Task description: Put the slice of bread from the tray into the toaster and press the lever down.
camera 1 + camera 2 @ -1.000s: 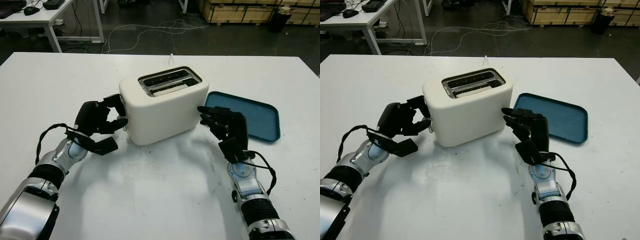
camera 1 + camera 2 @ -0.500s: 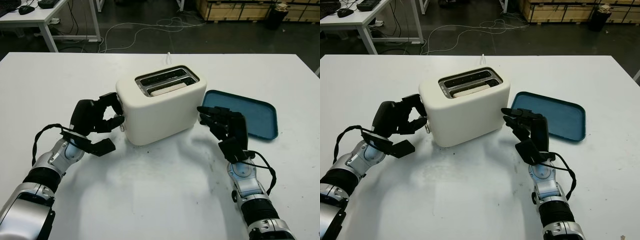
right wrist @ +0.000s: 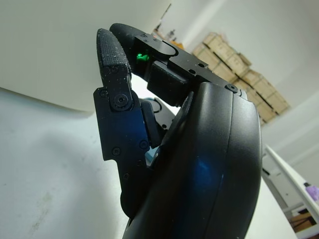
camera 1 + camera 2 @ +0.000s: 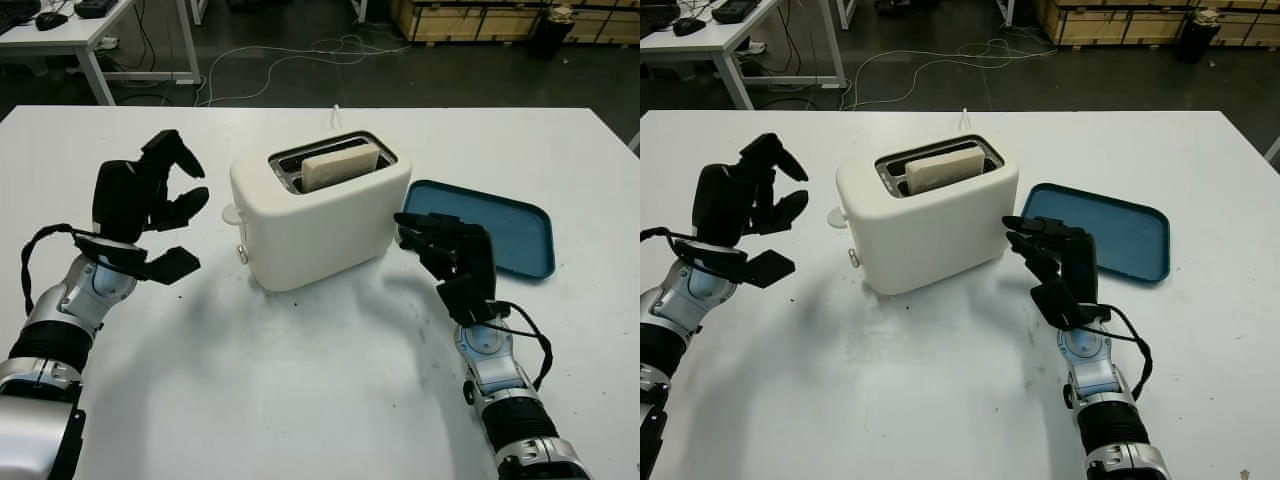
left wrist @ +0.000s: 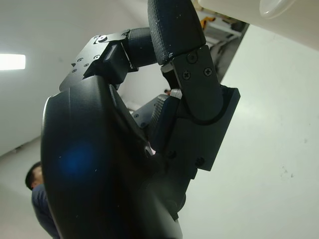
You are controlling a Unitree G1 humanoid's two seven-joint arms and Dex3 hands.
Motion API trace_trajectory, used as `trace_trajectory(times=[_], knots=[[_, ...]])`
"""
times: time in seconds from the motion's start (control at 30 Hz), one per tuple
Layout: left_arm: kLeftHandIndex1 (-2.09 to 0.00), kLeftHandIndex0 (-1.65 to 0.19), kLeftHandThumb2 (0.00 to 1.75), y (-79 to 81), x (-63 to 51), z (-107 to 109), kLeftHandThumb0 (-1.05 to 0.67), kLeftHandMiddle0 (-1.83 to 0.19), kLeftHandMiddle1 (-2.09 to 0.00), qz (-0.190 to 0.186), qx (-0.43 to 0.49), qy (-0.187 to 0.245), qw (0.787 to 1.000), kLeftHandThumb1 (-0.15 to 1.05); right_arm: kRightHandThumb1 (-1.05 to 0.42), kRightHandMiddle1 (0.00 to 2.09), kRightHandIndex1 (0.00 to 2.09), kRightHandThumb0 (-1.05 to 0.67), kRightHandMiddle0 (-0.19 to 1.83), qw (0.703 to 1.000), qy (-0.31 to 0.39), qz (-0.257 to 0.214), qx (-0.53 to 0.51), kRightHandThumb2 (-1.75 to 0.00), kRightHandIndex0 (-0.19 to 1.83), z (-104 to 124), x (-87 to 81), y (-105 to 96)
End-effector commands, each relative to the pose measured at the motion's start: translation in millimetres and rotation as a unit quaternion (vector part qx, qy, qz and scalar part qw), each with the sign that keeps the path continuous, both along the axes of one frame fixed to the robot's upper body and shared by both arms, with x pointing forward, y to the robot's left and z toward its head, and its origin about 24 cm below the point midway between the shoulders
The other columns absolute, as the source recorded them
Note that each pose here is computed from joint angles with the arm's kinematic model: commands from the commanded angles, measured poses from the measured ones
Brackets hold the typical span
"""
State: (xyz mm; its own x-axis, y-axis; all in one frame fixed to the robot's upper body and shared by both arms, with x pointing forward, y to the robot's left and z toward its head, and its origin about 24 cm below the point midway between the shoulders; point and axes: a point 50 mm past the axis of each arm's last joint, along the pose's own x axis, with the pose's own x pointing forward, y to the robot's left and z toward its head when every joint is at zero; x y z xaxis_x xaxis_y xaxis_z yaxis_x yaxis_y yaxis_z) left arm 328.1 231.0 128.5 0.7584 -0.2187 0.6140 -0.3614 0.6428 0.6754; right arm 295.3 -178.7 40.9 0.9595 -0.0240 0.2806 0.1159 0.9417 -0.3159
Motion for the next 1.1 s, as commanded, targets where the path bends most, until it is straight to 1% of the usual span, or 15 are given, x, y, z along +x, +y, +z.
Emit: trace_trajectory(times=[0.0,0.03,0.13,0.2,0.3,0.37,0.4,0.6,0.63,0.7,0.9,0.93,1.07], knots=[[-1.75,-0.35,0.83,-0.5,-0.6,0.1,-0.99,-1.11,-1.75,-0.004,0.007,0.001,1.0,0.92,-0.92,0.0,0.94,-0.52,1.2,1.0,0.001,-0.004,0.001,-0.03,0.98,0.0,0.6,-0.9],[-1.75,-0.29,0.8,-0.3,-0.9,-0.1,-1.0,-1.0,-1.75,-0.006,0.008,0.002,1.0,0.92,-0.92,0.0,0.94,-0.52,1.2,1.0,0.001,-0.003,0.001,-0.03,0.98,0.0,0.5,-0.9],[-1.71,-0.17,0.7,-0.5,-2.0,0.1,-0.98,-0.92,-1.75,-0.013,0.022,-0.001,1.0,0.92,-0.92,0.0,0.94,-0.51,1.2,1.0,0.001,-0.003,0.003,-0.03,0.98,-0.2,0.3,-1.0],[-1.56,-0.16,0.58,-1.2,-2.8,0.1,-0.96,-0.94,-1.75,-0.02,0.04,-0.002,0.999,0.92,-0.92,0.0,0.94,-0.51,1.2,1.0,0.001,-0.003,0.005,-0.03,0.97,-0.3,0.3,-1.1],[-1.5,-0.18,0.51,-2.7,-3.3,0.6,-0.97,-1.0,-1.75,-0.032,0.074,0.0,0.997,0.92,-0.92,0.0,0.95,-0.51,1.2,1.0,0.002,-0.003,0.006,-0.03,0.97,-0.5,0.3,-1.3],[-1.58,-0.11,0.56,-3.8,-3.3,1.6,-0.97,-1.12,-1.75,-0.039,0.106,0.002,0.994,0.92,-0.92,0.0,0.95,-0.51,1.2,1.0,0.002,-0.004,0.004,-0.03,0.97,-0.5,0.3,-1.3],[-1.6,-0.1,0.57,-4.2,-3.4,1.9,-0.98,-1.15,-1.75,-0.042,0.121,0.003,0.992,0.92,-0.92,0.0,0.95,-0.51,1.2,1.0,0.002,-0.004,0.005,-0.03,0.97,-0.5,0.3,-1.2],[-1.71,-0.05,0.6,-8.2,-6.1,2.9,-0.98,-1.26,-1.75,-0.063,0.186,0.0,0.981,0.92,-0.92,0.0,0.95,-0.52,1.2,1.0,0.003,-0.005,0.005,-0.03,0.97,-0.5,0.1,-1.3],[-1.72,-0.05,0.59,-8.8,-6.4,2.5,-0.98,-1.27,-1.75,-0.066,0.197,-0.001,0.978,0.92,-0.92,0.0,0.95,-0.52,1.2,1.0,0.002,-0.005,0.004,-0.03,0.97,-0.5,0.1,-1.3],[-1.74,-0.03,0.6,-9.8,-6.8,1.4,-0.99,-1.34,-1.75,-0.072,0.214,0.002,0.974,0.92,-0.92,0.0,0.95,-0.52,1.2,1.0,0.001,-0.005,0.004,-0.03,0.97,-0.6,0.1,-1.4],[-1.75,-0.04,0.59,-9.4,-8.3,0.6,-1.01,-1.48,-1.75,-0.082,0.241,0.003,0.967,0.92,-0.92,0.0,0.94,-0.51,1.2,1.0,0.003,-0.007,0.0,-0.03,0.97,-0.6,0.0,-2.2],[-1.75,-0.05,0.6,-8.9,-8.6,0.7,-1.02,-1.53,-1.75,-0.082,0.243,0.003,0.966,0.92,-0.92,0.0,0.94,-0.51,1.2,1.0,0.003,-0.007,0.001,-0.03,0.97,-0.7,0.0,-2.3],[-1.75,-0.06,0.6,-6.1,-11.2,2.0,-1.02,-1.57,-1.75,-0.083,0.252,-0.003,0.964,0.92,-0.92,0.0,0.93,-0.51,1.2,1.0,0.004,-0.007,0.001,-0.03,0.97,-0.8,-0.1,-2.3]])
